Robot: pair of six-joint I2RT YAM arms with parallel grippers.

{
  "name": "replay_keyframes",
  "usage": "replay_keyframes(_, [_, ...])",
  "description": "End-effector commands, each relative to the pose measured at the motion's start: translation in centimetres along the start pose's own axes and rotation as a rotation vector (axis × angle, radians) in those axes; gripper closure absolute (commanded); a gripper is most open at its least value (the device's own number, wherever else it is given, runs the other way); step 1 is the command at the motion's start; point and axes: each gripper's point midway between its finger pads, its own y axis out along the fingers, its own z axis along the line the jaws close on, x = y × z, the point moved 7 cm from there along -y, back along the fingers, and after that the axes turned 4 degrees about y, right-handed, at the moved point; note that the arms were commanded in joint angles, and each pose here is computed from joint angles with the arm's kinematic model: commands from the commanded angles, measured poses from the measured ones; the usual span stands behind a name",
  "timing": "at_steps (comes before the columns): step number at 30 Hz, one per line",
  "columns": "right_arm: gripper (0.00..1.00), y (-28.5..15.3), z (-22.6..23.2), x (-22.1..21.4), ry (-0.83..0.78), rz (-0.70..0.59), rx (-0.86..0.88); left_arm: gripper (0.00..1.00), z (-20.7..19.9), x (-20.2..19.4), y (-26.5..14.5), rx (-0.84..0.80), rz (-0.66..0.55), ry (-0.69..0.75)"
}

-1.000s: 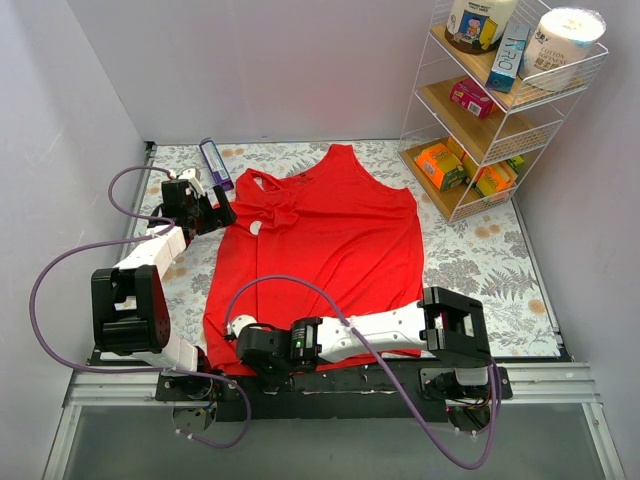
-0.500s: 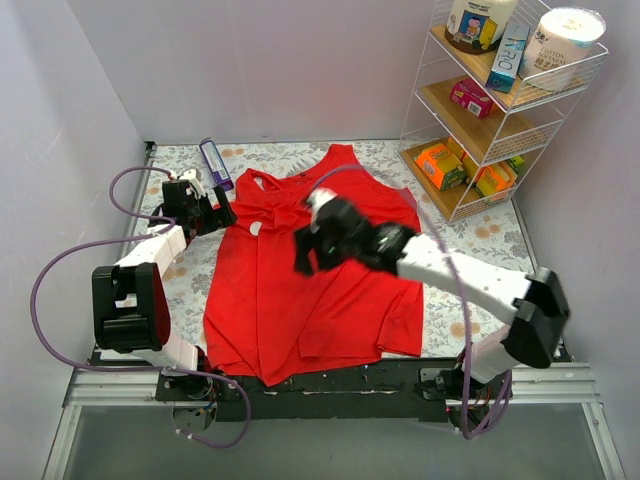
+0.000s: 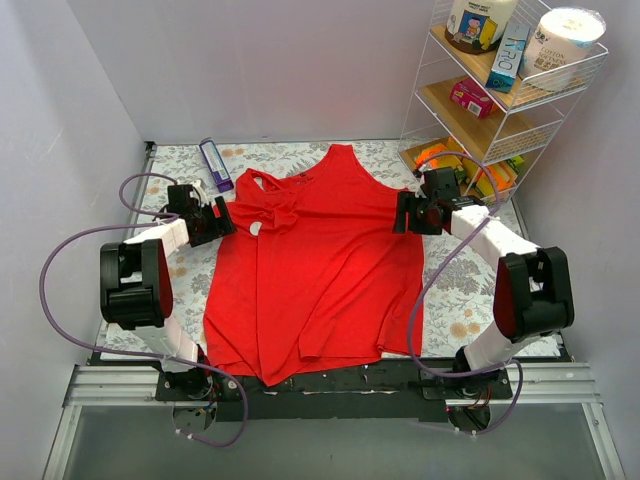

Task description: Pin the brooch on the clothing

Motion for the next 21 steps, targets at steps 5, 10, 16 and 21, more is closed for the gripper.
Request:
replay_keyframes(5, [0.27, 2.5, -3.7, 0.7, 0.008, -0.012, -0.01, 0.23, -0.1, 1.4, 0.9, -0.035, -0.009, 0.03])
replay_keyframes(10, [0.3, 3.8, -4.8, 0.3, 0.007, 0.008, -0.059, 0.35, -0.3, 1.1, 2.4, -0.085, 0.029, 0.017])
replay_keyframes(16, [0.37, 5.7, -5.0, 0.0, 0.014, 0.042, -0.039, 0.41, -0.4, 0.2, 3.3, -0.124, 0.066, -0.008])
replay_keyframes(21, [0.45, 6.8, -5.3, -0.6, 0.019, 0.064, -0.046, 0.58, -0.7, -0.3, 3.9, -0.173, 0.09, -0.03])
